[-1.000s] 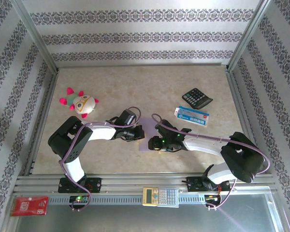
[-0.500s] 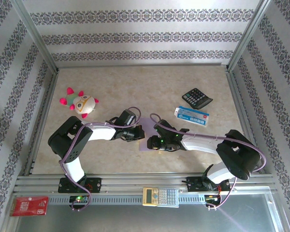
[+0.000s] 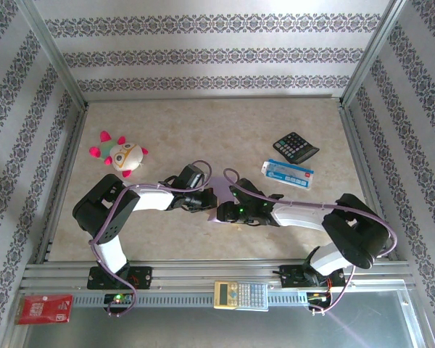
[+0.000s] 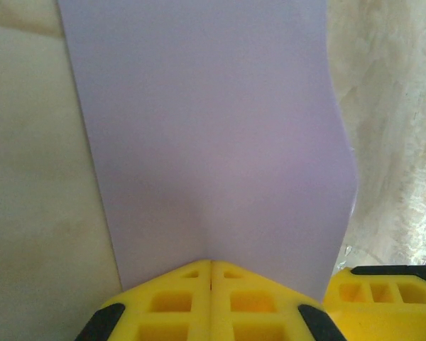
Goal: Fold a paper plane with a square sheet of paper (pick it up from the middle)
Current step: First fold in half a square sheet of paper at the center of the table, then fold the triangle a second time at the center of the table.
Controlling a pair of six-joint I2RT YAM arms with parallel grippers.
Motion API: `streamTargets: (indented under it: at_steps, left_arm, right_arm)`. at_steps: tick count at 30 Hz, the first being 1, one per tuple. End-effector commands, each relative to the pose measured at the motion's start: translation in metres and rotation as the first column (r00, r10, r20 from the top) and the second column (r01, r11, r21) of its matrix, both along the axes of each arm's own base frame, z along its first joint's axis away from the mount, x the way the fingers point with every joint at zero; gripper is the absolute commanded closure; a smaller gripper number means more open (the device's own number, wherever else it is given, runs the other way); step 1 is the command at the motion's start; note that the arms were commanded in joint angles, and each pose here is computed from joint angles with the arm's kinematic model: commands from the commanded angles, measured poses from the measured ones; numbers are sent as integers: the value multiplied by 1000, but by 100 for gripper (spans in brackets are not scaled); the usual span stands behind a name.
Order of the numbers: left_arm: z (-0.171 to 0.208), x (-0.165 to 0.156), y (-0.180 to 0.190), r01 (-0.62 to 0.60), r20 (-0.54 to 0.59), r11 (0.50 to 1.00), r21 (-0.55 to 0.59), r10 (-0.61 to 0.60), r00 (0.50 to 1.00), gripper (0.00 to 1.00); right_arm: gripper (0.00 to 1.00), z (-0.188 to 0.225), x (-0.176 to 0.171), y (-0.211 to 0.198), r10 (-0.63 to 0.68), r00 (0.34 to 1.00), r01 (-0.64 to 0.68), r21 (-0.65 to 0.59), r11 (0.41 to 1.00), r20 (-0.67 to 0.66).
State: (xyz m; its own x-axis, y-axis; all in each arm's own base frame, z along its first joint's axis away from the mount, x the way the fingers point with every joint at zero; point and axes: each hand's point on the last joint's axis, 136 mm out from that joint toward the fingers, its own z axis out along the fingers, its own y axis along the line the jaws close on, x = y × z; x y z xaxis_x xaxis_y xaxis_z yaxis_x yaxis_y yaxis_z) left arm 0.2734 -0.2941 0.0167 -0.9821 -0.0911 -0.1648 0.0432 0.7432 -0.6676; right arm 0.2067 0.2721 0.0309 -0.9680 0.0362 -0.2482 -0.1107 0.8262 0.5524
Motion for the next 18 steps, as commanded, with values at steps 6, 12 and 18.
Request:
streamTargets:
  at_steps: [6,12,18]
  left_arm:
    - [-43,-28,23,14,-119,992,127,2,993,98]
    - [-42,-27,22,17,-117,992,128,-2,993,98]
    - [-43,-27,22,17,-120,991,129,-1,993,97]
  right_arm:
    - [50,8,1,-5,-1,999,-1,42,999,40]
    - [50,12,4,-3,6,999,-9,66,998,49]
    - [50,15,4,-4,3,998,-8,79,997,58]
